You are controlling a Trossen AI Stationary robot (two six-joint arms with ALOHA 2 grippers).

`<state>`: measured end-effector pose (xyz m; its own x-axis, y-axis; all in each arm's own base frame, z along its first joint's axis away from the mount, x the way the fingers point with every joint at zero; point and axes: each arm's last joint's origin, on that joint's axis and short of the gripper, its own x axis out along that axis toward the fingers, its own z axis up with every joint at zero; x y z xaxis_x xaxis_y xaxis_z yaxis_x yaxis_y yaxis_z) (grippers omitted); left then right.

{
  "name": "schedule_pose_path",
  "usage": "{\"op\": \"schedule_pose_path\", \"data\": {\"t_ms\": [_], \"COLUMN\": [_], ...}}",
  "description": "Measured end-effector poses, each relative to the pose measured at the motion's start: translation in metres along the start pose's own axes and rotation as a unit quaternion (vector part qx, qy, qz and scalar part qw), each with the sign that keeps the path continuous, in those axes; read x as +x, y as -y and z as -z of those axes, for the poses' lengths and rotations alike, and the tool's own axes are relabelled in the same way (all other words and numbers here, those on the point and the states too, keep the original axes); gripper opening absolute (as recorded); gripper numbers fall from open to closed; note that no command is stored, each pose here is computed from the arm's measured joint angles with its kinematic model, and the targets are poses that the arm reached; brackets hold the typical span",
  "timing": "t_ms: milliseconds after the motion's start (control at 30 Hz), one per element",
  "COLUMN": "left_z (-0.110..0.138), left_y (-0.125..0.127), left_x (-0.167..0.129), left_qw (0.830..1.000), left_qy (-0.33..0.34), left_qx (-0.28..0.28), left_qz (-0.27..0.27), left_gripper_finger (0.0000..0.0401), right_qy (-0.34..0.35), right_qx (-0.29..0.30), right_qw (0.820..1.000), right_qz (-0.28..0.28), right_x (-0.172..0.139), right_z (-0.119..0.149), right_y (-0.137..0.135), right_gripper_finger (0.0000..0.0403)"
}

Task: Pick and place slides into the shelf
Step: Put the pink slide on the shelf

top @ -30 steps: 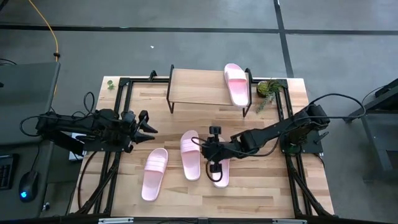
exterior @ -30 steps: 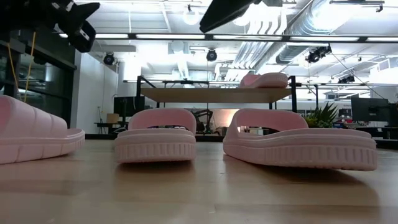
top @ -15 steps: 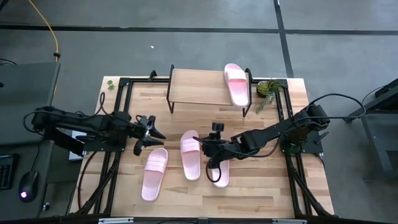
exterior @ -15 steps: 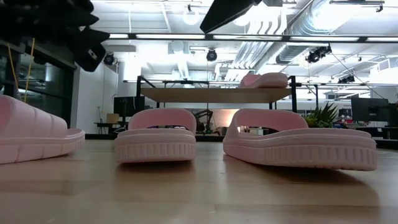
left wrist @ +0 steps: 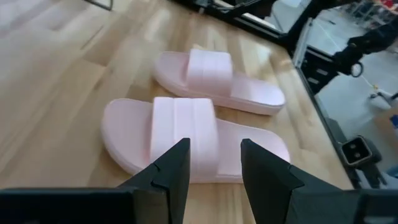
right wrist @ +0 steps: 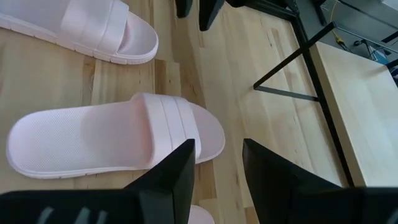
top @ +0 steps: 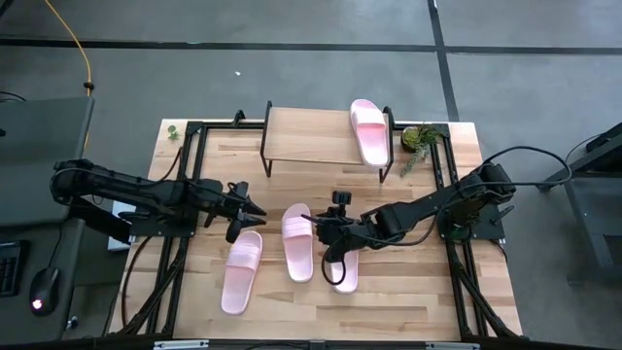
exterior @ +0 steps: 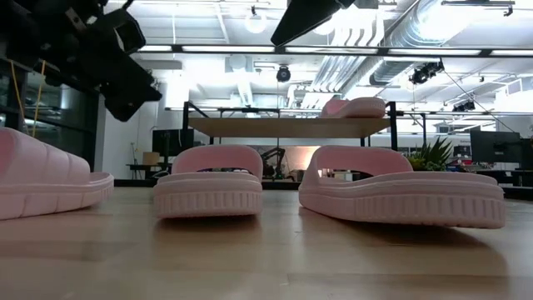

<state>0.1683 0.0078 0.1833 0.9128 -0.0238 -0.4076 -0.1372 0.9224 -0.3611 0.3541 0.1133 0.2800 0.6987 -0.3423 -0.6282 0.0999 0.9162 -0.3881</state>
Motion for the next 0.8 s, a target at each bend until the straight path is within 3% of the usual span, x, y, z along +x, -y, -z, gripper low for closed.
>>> {"op": "schedule_pose_path", "data": {"t_ms": [233, 533, 800], "left_z": [0.003, 0.005, 0.004], "left_y": [0.000, -0.006, -0.031], "left_x": [0.003, 0.008, 0.014], "left_qw": [1.000, 0.998, 0.994], "left_qy": [-0.017, -0.015, -0.028], "left_qx": [-0.001, 0.010, -0.024], "left_qz": [0.008, -0.056, -0.103], "left_gripper_finger": [0.0128, 0.0128, 0.0128], "right_qy": [0.000, 0.000, 0.000], "right_qx": [0.002, 0.006, 0.006], "right_qw": [1.000, 1.000, 1.000], "right_qz": [0.000, -0.002, -0.002], "right_x": [0.000, 0.000, 0.000], "right_z": [0.000, 0.000, 0.000], "right_y": [0.000, 0.000, 0.000], "right_gripper_finger": [0.0124, 0.0124, 0.0124]}}
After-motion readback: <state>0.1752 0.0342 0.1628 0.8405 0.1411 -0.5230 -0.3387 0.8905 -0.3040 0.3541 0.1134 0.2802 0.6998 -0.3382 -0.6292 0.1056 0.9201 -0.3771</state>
